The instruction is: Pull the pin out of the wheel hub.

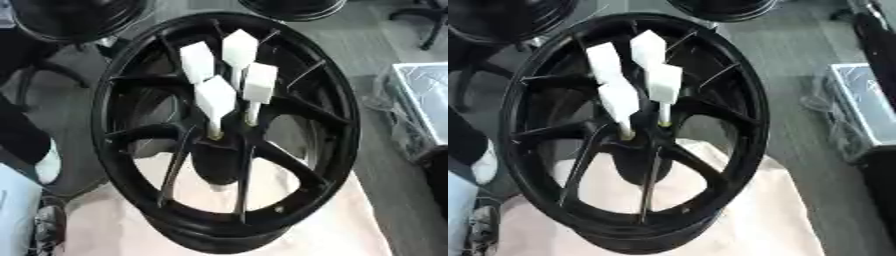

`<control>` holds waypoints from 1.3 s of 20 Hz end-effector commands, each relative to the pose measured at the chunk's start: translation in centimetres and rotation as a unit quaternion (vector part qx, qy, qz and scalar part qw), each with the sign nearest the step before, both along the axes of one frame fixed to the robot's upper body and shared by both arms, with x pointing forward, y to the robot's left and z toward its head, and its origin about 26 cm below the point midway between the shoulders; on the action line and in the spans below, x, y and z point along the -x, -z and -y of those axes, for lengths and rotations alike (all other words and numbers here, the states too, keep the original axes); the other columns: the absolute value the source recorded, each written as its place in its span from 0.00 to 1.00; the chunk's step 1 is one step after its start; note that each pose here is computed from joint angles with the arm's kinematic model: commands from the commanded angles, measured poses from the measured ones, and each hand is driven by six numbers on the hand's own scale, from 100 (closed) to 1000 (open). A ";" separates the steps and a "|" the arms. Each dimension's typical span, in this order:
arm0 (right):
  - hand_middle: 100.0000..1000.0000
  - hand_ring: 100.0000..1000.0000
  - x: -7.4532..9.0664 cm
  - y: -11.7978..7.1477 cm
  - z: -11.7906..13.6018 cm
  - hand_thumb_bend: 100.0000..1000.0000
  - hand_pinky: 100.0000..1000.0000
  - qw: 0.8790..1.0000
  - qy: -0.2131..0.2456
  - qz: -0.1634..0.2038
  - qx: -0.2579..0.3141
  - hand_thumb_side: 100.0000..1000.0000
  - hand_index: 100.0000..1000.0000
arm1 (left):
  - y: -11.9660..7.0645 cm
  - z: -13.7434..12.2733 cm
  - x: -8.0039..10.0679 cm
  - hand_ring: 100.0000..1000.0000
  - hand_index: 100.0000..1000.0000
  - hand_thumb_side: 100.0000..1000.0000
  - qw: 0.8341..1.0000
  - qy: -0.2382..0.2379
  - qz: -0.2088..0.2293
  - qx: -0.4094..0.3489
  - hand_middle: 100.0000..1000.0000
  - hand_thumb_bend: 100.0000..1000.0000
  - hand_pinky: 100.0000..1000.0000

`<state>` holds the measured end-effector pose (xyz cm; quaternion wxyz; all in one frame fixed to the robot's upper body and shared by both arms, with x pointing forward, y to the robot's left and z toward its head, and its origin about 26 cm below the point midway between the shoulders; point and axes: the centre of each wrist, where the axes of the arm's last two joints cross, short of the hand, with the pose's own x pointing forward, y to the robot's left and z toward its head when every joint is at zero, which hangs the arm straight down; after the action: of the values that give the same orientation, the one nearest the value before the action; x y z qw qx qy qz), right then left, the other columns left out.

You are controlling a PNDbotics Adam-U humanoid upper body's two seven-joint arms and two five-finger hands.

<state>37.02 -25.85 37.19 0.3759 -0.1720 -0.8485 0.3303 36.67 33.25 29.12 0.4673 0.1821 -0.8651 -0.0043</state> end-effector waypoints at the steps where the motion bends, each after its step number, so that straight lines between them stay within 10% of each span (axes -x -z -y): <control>1: 0.70 0.79 1.9 -1.8 -1.9 0.41 0.86 0.995 -0.039 0.050 0.083 0.46 0.87 | -1.6 -0.6 0.7 0.79 0.86 0.72 1.000 -0.008 0.017 -0.022 0.78 0.18 0.76; 10: 0.72 0.79 1.3 -0.9 -6.1 0.33 0.87 0.957 -0.136 0.068 0.249 0.42 0.88 | -2.0 -1.1 1.1 0.79 0.86 0.71 0.999 -0.017 0.023 -0.022 0.78 0.18 0.76; 15: 0.69 0.76 1.1 -4.9 -4.4 0.45 0.80 0.899 -0.202 -0.003 0.389 0.45 0.88 | -1.8 -1.6 1.2 0.79 0.86 0.71 0.999 -0.025 0.022 -0.016 0.78 0.17 0.76; 26: 0.67 0.73 4.9 -4.5 -8.1 0.56 0.77 0.923 -0.166 -0.051 0.343 0.36 0.86 | -1.3 -2.4 1.3 0.79 0.86 0.71 0.999 -0.039 0.005 -0.029 0.78 0.18 0.76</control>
<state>33.50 -18.14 40.76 0.2892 -0.1229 -0.6688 0.6738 35.86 34.87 28.93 0.4730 0.2111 -0.8554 -0.0051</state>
